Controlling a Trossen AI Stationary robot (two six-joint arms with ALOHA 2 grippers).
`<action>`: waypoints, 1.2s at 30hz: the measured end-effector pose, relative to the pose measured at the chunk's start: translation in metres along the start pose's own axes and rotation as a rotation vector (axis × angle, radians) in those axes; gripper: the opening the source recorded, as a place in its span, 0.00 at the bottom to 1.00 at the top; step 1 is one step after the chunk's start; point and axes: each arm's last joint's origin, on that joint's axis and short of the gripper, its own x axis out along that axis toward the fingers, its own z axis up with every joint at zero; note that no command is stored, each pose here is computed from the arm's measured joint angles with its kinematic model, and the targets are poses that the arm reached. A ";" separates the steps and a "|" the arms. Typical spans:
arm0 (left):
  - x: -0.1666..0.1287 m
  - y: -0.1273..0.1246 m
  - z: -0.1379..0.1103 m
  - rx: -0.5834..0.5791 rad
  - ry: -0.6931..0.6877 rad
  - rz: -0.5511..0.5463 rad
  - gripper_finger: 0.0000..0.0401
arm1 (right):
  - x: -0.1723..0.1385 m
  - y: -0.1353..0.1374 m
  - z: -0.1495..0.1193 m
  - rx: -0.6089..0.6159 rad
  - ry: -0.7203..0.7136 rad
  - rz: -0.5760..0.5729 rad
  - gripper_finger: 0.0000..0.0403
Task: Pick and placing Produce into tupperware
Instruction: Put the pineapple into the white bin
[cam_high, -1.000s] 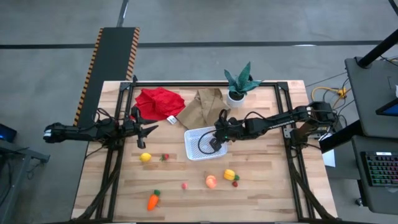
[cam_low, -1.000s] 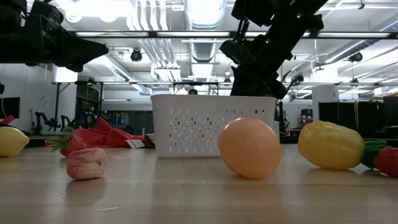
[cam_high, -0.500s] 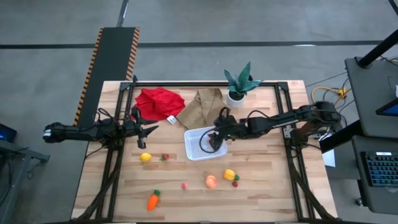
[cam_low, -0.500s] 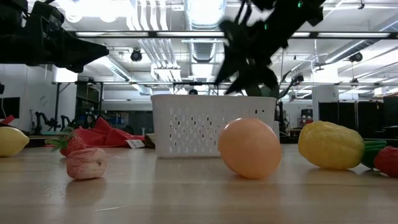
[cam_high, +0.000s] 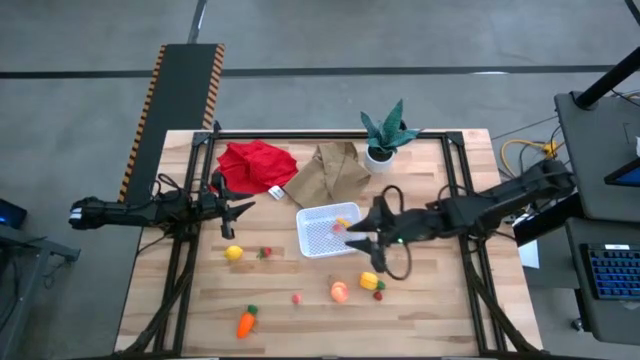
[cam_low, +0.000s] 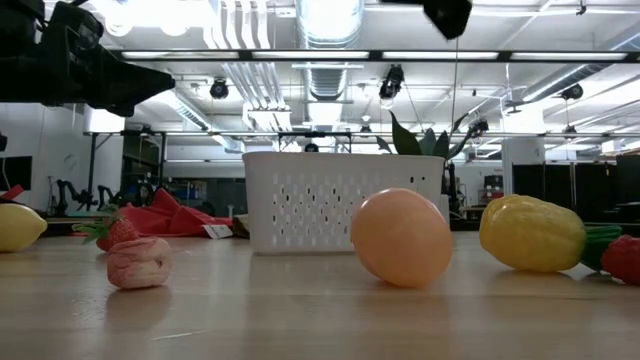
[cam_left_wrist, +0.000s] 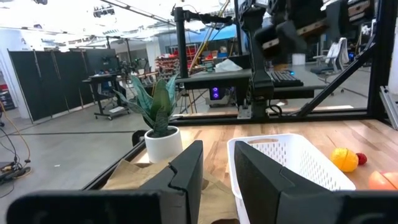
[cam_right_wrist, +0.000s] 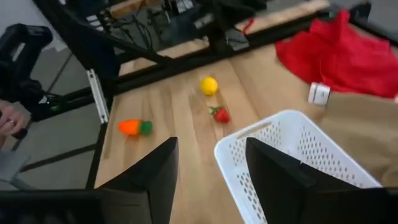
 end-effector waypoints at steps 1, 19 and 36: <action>0.000 0.000 0.000 0.000 0.001 0.000 0.20 | -0.004 0.005 -0.001 -0.015 -0.009 0.005 0.44; 0.000 0.000 0.000 0.000 0.002 -0.001 0.20 | -0.039 0.058 -0.033 -0.197 0.039 0.129 0.44; 0.000 0.000 0.000 0.000 0.001 0.000 0.20 | -0.028 0.072 -0.035 -0.231 0.002 0.247 0.83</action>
